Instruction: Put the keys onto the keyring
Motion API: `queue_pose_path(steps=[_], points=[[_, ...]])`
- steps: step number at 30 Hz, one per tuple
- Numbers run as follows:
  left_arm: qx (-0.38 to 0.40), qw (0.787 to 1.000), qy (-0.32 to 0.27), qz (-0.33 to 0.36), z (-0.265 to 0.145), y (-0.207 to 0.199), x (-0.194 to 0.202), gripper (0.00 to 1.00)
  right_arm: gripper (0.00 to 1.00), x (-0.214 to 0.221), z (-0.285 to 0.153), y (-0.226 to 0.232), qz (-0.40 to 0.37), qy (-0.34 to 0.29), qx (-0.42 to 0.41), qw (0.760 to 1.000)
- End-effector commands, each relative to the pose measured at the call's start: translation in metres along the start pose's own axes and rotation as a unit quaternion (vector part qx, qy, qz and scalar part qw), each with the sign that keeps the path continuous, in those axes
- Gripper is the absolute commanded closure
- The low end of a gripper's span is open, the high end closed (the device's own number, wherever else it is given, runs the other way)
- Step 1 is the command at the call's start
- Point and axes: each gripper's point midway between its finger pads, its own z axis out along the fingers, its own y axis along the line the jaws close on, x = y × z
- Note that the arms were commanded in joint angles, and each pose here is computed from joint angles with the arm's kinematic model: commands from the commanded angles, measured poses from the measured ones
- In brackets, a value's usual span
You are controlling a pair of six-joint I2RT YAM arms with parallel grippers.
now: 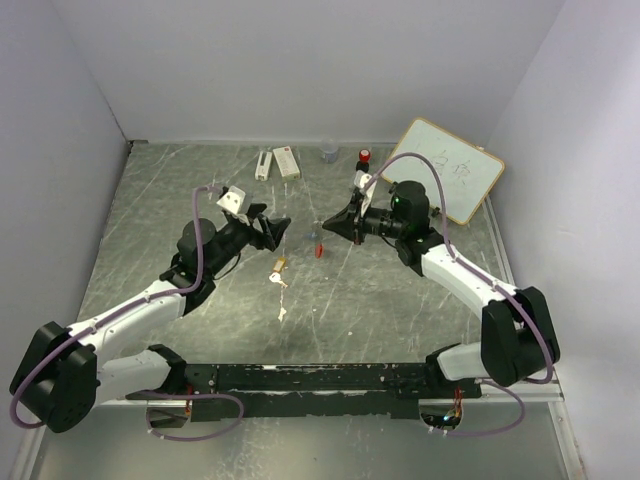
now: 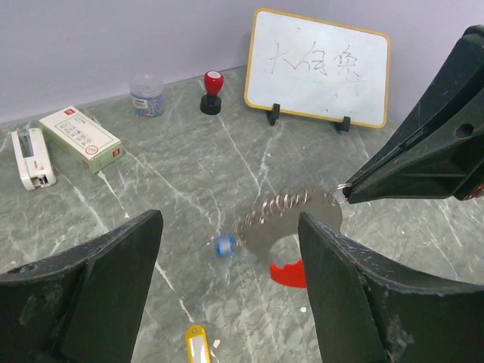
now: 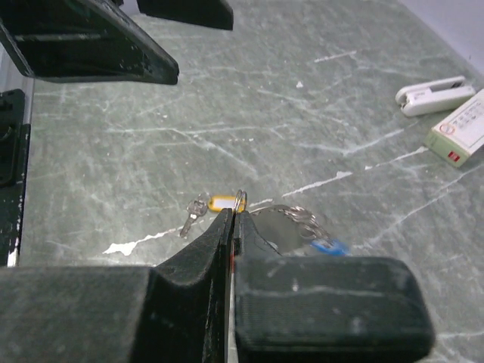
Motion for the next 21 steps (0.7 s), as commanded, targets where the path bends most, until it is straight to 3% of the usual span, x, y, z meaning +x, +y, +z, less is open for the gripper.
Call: queue_pose_path(steps=[1,13,21], points=[[0.023,0.999,-0.022,0.007,0.000,-0.007,-0.010,0.17,1.00,-0.028,-0.003,0.005,-0.023,-0.044,-0.008,0.999],[0.017,1.000,-0.005,-0.004,0.005,-0.004,-0.002,0.19,1.00,-0.044,-0.009,0.001,-0.006,-0.065,0.024,0.998],[-0.090,0.991,0.076,-0.068,0.007,0.028,0.039,0.21,1.00,-0.041,-0.018,-0.003,0.003,-0.053,0.063,0.997]])
